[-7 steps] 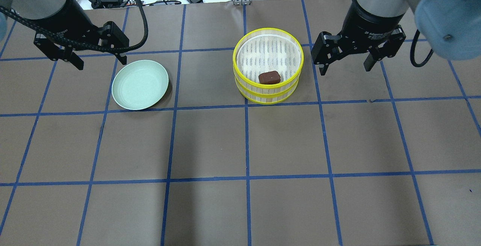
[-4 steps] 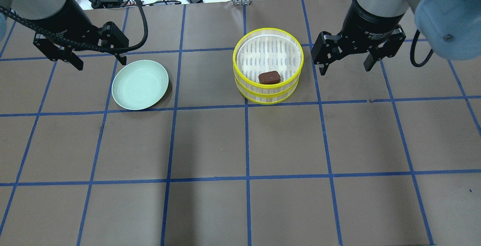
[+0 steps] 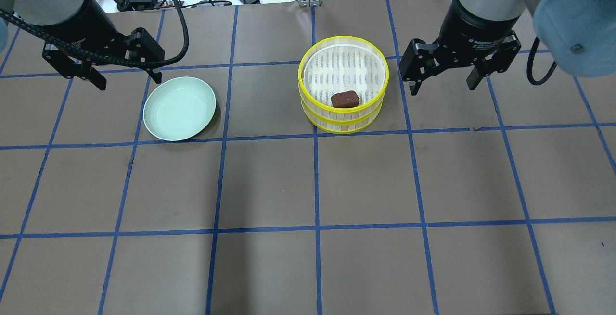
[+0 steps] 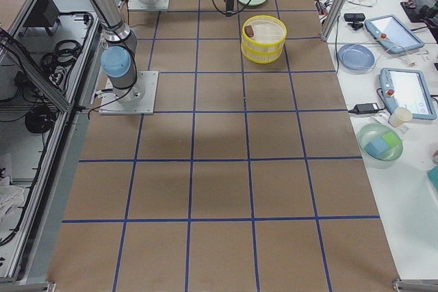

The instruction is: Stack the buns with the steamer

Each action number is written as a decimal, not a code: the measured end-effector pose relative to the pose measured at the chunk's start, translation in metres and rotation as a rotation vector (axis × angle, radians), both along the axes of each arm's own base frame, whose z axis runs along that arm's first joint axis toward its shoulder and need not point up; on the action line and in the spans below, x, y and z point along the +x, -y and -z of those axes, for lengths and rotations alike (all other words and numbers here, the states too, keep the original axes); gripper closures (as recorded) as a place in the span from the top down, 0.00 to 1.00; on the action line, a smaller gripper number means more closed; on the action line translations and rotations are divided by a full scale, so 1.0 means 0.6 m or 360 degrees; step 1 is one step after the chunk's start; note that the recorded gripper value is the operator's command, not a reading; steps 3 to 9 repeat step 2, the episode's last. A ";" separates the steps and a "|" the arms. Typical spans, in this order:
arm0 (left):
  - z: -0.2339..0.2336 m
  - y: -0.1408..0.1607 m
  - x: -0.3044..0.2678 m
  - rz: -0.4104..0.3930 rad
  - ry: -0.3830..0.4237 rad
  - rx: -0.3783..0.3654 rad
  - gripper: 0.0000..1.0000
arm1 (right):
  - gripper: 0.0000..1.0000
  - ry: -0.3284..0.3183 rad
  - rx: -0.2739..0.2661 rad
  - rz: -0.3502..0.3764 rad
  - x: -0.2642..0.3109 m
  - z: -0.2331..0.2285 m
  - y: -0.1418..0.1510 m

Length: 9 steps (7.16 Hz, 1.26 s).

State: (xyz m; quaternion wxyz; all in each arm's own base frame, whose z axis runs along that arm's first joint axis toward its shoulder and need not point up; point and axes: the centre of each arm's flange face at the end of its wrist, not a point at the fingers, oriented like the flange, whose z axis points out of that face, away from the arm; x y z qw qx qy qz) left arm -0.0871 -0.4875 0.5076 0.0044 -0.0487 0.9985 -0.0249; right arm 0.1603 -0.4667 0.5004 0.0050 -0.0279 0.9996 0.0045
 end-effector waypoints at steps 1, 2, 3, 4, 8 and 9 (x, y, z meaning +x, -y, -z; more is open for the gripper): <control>0.001 0.000 0.000 0.0000 -0.0001 0.0000 1.00 | 1.00 0.0001 0.0000 0.0001 0.000 0.000 0.001; 0.002 0.000 0.000 0.0001 0.0000 -0.0007 1.00 | 1.00 0.0001 0.0000 0.0002 0.000 0.001 0.001; 0.002 0.000 0.000 0.0001 0.0000 -0.0007 1.00 | 1.00 0.0001 0.0000 0.0002 0.000 0.001 0.001; 0.002 0.000 0.000 0.0001 0.0000 -0.0007 1.00 | 1.00 0.0001 0.0000 0.0002 0.000 0.001 0.001; 0.002 0.000 0.000 0.0001 0.0000 -0.0007 1.00 | 1.00 0.0001 0.0000 0.0002 0.000 0.001 0.001; 0.002 0.000 0.000 0.0001 0.0000 -0.0007 1.00 | 1.00 0.0001 0.0000 0.0002 0.000 0.001 0.001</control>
